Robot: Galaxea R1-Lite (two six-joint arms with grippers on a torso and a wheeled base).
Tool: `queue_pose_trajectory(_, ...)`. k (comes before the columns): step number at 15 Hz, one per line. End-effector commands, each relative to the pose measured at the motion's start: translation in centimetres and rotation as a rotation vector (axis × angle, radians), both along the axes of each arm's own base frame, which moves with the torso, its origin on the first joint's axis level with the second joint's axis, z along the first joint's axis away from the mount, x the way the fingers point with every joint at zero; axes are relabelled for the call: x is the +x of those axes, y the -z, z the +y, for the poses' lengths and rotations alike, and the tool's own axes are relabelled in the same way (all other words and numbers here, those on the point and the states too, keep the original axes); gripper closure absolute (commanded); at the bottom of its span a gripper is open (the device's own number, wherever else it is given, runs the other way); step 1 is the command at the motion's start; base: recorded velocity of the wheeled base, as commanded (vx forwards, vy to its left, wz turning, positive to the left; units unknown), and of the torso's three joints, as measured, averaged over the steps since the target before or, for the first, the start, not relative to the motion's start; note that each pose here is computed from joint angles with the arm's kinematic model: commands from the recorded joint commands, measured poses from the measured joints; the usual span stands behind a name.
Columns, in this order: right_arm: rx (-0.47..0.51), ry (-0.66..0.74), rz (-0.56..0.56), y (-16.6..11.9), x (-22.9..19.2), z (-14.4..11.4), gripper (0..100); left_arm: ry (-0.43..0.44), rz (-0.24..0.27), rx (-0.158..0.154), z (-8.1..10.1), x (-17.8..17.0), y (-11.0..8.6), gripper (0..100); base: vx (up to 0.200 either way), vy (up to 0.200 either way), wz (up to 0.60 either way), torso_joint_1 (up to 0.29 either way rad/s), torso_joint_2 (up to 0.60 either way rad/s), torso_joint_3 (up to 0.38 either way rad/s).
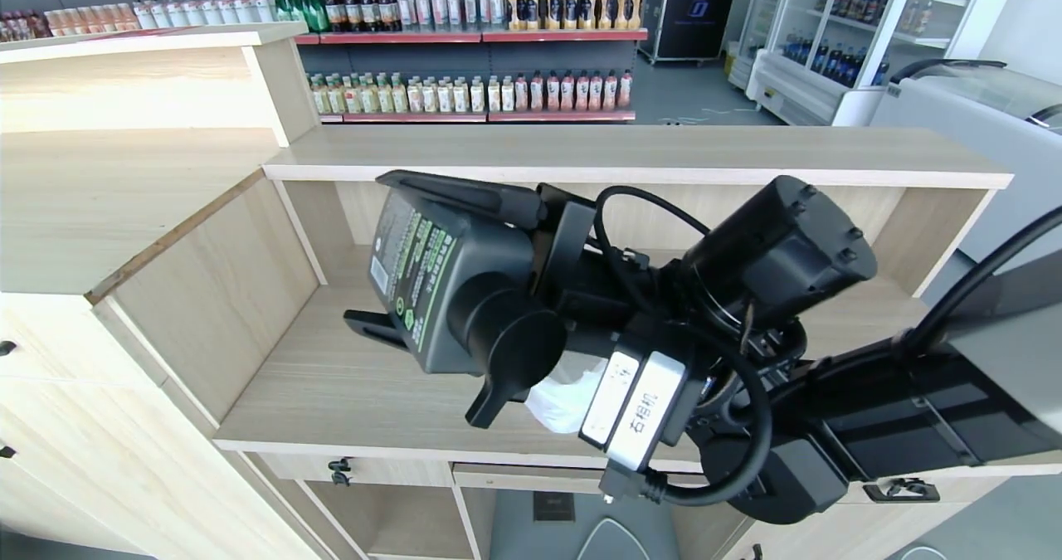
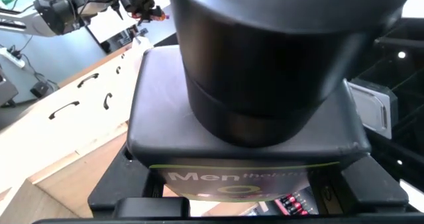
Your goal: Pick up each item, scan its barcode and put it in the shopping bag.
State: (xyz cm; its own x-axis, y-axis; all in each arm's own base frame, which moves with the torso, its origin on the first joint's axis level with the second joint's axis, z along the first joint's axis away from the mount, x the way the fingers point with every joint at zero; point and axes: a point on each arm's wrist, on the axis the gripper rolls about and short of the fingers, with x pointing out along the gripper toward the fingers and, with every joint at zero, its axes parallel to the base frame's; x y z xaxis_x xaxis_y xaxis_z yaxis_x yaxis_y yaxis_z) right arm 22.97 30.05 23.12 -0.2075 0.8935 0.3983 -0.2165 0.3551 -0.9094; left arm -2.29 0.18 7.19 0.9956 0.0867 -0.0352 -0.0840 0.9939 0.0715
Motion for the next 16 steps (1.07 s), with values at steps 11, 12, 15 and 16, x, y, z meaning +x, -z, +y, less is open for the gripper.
queue_pose_trajectory(11, 0.057, 0.064, 0.024, 1.7, 2.1, 3.7, 100, -0.001, 0.0, 0.0, 0.0, 0.0, 0.0, 0, 0.0, 0.0, 0.0, 0.0, 0.0, 0.0)
queue_pose_trajectory(12, 0.061, 0.069, 0.027, 1.8, 2.1, 3.9, 100, -0.001, 0.0, 0.0, 0.0, 0.0, 0.0, 0, 0.0, 0.0, 0.0, 0.0, 0.0, 0.0)
queue_pose_trajectory(15, 0.058, 0.062, 0.028, 1.9, 1.8, 4.1, 100, -0.001, 0.0, 0.0, 0.0, 0.0, 0.0, 0, 0.0, 0.0, 0.0, 0.0, 0.0, 0.0)
queue_pose_trajectory(16, 0.055, 0.061, 0.029, 2.1, 1.9, 4.2, 100, -0.001, 0.0, 0.0, 0.0, 0.0, 0.0, 0, 0.0, 0.0, 0.0, 0.0, 0.0, 0.0)
